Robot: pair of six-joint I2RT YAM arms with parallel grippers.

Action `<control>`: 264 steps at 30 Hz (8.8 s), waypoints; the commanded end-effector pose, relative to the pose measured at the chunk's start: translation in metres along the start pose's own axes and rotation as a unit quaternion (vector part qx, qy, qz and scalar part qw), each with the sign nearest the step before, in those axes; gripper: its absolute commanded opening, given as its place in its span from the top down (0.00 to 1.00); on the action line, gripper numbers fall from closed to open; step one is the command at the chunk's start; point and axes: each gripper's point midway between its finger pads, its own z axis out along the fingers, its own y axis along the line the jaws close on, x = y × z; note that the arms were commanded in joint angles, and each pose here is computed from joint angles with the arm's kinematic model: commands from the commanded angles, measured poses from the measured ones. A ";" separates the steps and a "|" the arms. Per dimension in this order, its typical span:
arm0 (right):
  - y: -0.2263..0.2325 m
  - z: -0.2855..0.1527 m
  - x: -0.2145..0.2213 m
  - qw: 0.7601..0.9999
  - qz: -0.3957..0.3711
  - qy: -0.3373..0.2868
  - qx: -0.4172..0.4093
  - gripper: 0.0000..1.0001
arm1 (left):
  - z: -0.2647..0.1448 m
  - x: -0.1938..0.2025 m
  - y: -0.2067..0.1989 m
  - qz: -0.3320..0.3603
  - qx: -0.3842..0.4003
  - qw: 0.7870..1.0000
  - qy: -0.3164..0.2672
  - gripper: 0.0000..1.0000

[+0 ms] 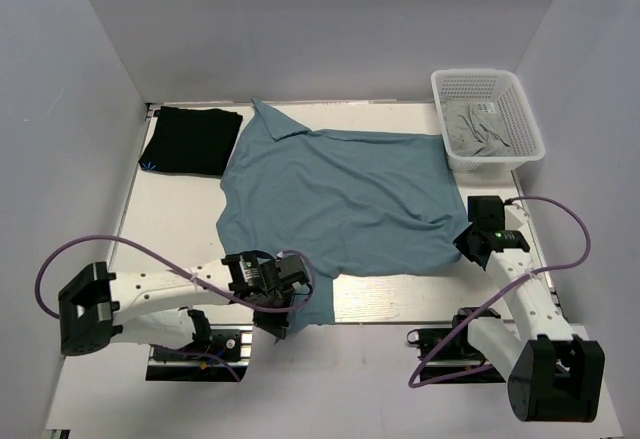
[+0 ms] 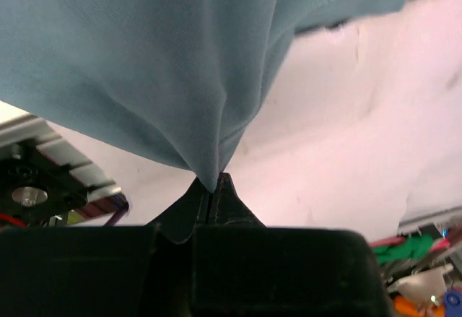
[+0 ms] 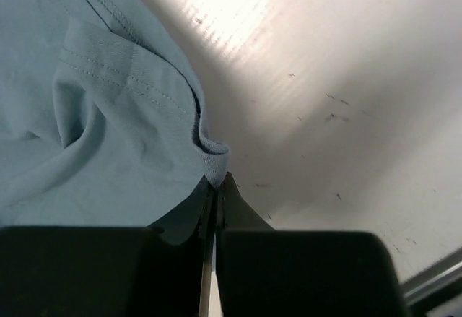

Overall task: Fold and stack the t-shirts
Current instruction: Grap the side of the flattened tshirt closest away from the robot with both arms, then fold the flattened tshirt in 1/3 of the way, then grap the side of the flattened tshirt furthest away from the robot with both arms

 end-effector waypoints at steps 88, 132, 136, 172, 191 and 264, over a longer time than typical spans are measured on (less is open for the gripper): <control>0.129 0.092 -0.015 0.981 -0.115 0.106 -0.112 0.16 | 0.000 -0.277 0.177 -0.291 -0.156 0.903 -0.274 0.00; 0.087 -0.019 -0.012 0.972 -0.136 0.042 -0.189 0.10 | -0.008 -0.278 0.086 -0.182 0.008 0.946 -0.268 0.34; 0.091 -0.020 -0.011 0.970 -0.136 0.045 -0.196 0.10 | 0.001 -0.283 0.087 -0.183 0.004 0.948 -0.261 0.56; 0.088 -0.010 -0.013 0.974 -0.138 0.041 -0.175 0.10 | -0.048 -0.435 0.033 -0.016 -0.026 0.913 -0.407 0.00; 0.170 -0.012 -0.079 0.959 -0.149 -0.027 -0.241 0.10 | -0.131 -0.500 0.186 -0.201 -0.192 0.846 -0.454 0.00; 0.217 0.136 -0.089 0.992 -0.035 -0.029 0.118 0.29 | -0.149 -0.487 0.225 -0.216 -0.148 0.829 -0.494 1.00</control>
